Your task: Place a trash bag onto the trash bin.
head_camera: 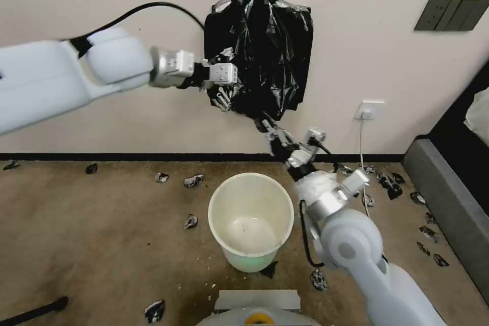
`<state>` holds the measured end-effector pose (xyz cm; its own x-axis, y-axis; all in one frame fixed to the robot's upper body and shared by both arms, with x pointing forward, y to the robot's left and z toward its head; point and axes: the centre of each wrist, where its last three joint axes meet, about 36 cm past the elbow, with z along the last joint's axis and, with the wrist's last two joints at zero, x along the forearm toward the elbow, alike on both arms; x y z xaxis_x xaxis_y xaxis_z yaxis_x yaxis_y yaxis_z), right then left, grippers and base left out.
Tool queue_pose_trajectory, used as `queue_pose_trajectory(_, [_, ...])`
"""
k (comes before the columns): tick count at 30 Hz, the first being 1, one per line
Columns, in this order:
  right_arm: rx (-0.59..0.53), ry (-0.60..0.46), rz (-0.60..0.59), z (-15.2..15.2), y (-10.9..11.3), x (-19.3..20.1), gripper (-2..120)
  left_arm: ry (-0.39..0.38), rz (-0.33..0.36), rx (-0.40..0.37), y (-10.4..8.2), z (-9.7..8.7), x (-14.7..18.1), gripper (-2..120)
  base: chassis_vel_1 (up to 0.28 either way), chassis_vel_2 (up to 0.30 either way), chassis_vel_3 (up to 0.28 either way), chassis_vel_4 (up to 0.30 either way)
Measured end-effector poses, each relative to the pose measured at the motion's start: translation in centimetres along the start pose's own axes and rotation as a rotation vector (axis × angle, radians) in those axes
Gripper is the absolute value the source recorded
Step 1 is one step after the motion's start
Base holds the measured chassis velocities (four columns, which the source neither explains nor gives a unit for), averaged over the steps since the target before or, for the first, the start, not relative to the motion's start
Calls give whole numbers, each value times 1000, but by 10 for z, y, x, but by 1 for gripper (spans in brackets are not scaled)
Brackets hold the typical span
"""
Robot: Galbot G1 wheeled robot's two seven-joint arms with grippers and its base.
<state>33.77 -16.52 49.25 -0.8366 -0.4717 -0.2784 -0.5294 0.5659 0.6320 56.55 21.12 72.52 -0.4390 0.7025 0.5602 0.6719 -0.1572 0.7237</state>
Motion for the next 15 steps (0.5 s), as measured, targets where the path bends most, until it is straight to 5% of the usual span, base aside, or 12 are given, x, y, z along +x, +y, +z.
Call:
queue_pose_trajectory(8, [1,-3,-11,0,0,-2,0,65,41,-33,4,-8,-3,95,0,0,0,0])
queue_pose_trajectory(15, [13,-12,-22,-5,0,-7,0,111,38,23,-11,1,0,66,0,0,0,0])
